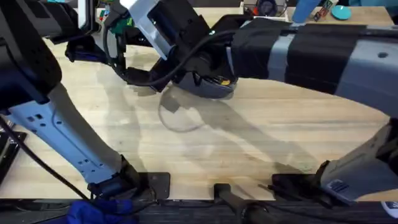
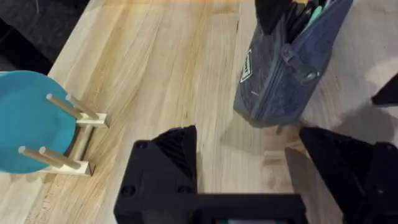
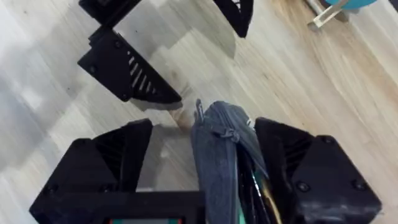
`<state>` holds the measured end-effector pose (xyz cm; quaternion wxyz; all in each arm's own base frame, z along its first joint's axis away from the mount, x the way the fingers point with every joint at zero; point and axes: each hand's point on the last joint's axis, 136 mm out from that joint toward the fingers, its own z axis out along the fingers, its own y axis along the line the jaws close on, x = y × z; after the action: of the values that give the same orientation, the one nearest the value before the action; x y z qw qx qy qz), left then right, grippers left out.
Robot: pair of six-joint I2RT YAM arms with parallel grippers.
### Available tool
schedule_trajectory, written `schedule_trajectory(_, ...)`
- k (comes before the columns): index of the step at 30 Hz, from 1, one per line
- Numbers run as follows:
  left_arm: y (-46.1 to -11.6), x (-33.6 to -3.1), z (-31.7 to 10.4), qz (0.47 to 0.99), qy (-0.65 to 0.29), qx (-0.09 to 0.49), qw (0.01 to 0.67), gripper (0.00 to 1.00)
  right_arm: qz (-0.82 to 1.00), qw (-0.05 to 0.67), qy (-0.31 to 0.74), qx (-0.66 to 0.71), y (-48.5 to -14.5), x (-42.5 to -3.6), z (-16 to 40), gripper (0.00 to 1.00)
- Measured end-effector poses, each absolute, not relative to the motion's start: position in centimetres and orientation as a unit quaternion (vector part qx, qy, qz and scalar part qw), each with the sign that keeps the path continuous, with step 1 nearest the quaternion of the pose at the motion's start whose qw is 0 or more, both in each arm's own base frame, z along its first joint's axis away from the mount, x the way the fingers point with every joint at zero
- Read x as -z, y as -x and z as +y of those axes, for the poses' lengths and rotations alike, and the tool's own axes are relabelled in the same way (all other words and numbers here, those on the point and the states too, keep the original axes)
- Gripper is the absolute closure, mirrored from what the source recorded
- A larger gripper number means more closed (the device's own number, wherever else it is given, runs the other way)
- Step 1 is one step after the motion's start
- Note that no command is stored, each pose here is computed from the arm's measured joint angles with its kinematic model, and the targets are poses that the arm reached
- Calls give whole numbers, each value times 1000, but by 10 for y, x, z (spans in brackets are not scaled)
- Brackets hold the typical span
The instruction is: Unzip the bag, pick up the pens from the table one at a time and place them inside, then zip the bag closed.
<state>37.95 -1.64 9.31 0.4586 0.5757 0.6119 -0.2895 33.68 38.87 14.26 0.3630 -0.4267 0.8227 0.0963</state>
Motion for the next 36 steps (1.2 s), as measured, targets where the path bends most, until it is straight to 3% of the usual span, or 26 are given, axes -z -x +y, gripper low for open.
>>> schedule_trajectory(24,-379,-93,-16,612,-576,289,459,6,785,352,508,-37,-342,-117,385,5)
schedule_trajectory(36,-380,-93,-16,612,-576,289,459,6,787,353,505,-30,-347,-117,380,127)
